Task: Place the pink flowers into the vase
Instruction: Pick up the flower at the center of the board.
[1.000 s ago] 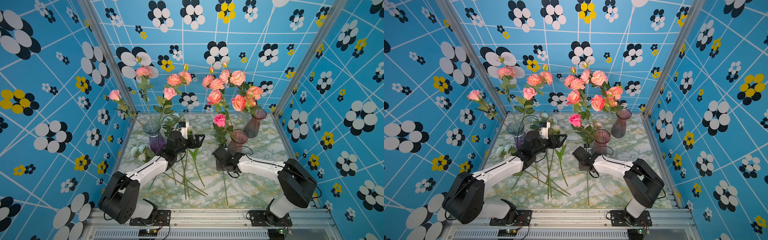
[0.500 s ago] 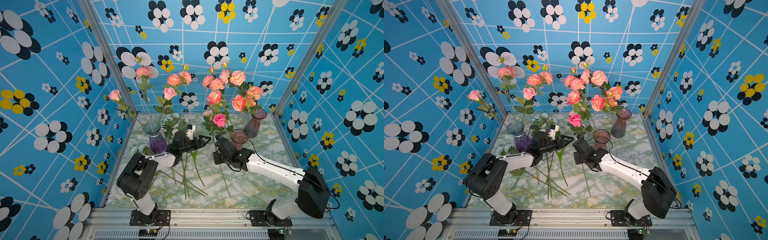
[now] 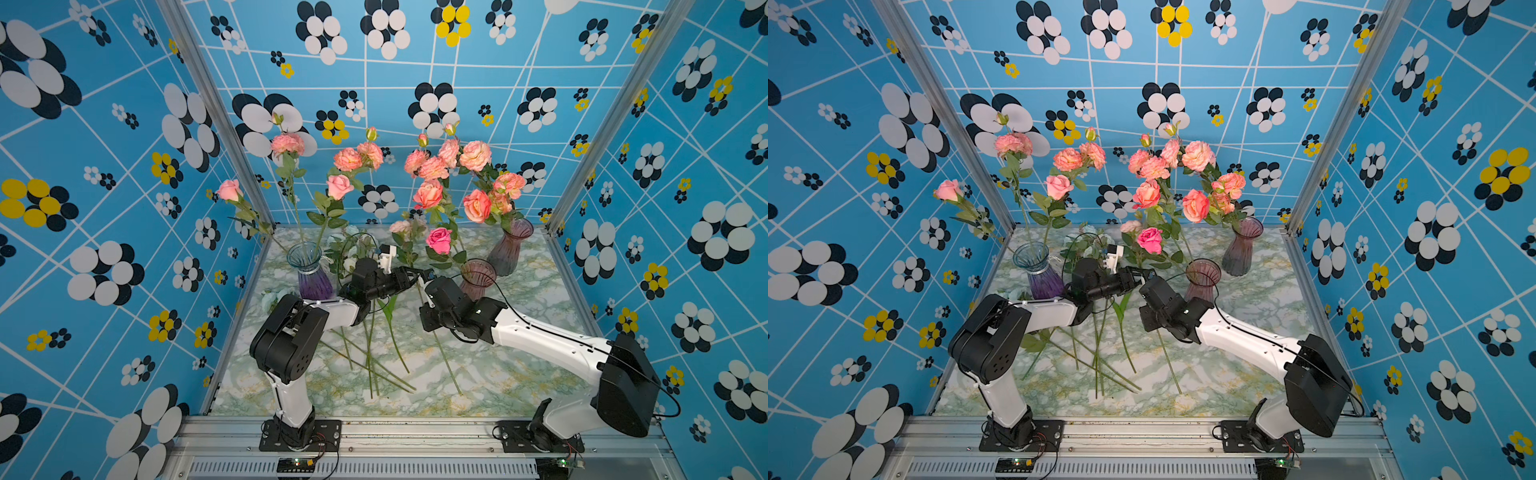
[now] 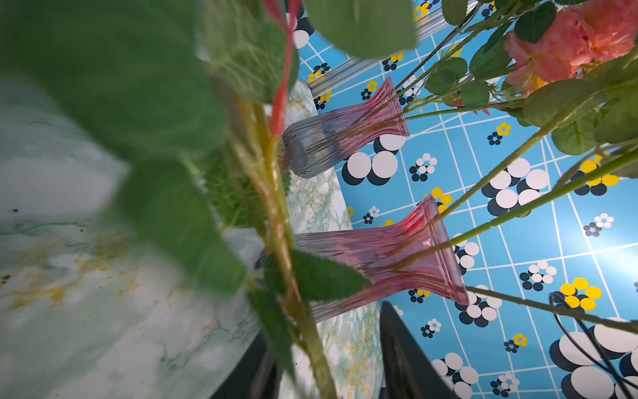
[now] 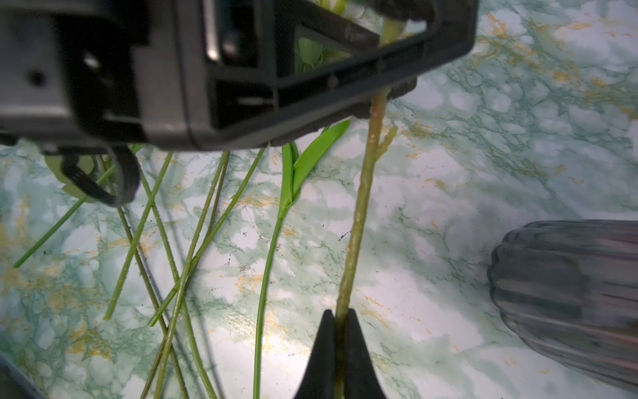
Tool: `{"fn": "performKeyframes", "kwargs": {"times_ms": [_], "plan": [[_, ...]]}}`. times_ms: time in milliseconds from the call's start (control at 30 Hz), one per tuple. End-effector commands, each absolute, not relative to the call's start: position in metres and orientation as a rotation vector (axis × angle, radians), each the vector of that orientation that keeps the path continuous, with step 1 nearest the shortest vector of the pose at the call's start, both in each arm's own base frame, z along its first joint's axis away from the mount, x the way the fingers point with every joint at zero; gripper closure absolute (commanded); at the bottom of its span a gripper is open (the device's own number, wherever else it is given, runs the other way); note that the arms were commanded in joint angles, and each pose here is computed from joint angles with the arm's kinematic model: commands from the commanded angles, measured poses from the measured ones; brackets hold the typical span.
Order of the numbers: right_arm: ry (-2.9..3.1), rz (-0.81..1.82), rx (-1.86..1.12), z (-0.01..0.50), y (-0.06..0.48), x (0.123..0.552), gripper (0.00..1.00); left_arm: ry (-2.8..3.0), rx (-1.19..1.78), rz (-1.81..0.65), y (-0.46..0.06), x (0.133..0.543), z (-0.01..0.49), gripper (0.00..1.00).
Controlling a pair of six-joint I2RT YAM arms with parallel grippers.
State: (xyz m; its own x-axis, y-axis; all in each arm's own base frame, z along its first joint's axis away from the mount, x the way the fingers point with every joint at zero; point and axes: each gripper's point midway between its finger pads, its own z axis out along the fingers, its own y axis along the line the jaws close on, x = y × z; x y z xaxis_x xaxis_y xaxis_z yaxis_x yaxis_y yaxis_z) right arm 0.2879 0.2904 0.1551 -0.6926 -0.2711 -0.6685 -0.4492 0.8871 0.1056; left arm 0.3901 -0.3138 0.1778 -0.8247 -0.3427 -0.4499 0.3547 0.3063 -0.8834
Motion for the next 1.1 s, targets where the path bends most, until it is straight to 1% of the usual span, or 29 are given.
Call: {"fn": "performKeyframes", "kwargs": {"times_ms": [0,100,233,267,400,433,500,533,733,767,933,1067], "plan": [[2.31,0.376,-0.54,0.178,0.298,0.289,1.0,1.949,0.059,-1.589,-0.323,0.393,0.193,0.61],[2.305,0.364,-0.536,0.179,0.297,0.291,1.0,1.948,0.065,-1.588,-0.324,0.388,0.194,0.67],[2.315,0.34,-0.536,0.175,0.295,0.292,1.0,1.949,0.073,-1.583,-0.324,0.385,0.194,0.84],[2.324,0.322,-0.533,0.173,0.294,0.293,1.0,1.947,0.078,-1.583,-0.324,0.384,0.195,0.86],[2.332,0.291,-0.518,0.17,0.291,0.296,1.0,1.943,0.103,-1.574,-0.322,0.381,0.203,0.91],[2.332,0.283,-0.512,0.17,0.29,0.297,1.0,1.942,0.114,-1.572,-0.323,0.379,0.205,0.93],[2.34,0.262,-0.509,0.17,0.289,0.299,1.0,1.94,0.143,-1.561,-0.322,0.375,0.21,1.0],[2.341,0.259,-0.508,0.171,0.29,0.3,1.0,1.941,0.152,-1.554,-0.321,0.374,0.212,1.0],[2.345,0.249,-0.545,0.18,0.29,0.299,0.79,1.896,0.185,-1.467,-0.305,0.369,0.239,1.0],[2.343,0.24,-0.563,0.181,0.288,0.296,0.74,1.894,0.197,-1.434,-0.302,0.368,0.243,1.0],[2.355,0.116,-0.598,0.183,0.253,0.287,0.54,1.85,0.25,-1.264,-0.286,0.361,0.274,1.0],[2.339,0.146,-0.618,0.188,0.235,0.27,0.39,1.803,0.266,-1.191,-0.276,0.353,0.294,1.0]]}}
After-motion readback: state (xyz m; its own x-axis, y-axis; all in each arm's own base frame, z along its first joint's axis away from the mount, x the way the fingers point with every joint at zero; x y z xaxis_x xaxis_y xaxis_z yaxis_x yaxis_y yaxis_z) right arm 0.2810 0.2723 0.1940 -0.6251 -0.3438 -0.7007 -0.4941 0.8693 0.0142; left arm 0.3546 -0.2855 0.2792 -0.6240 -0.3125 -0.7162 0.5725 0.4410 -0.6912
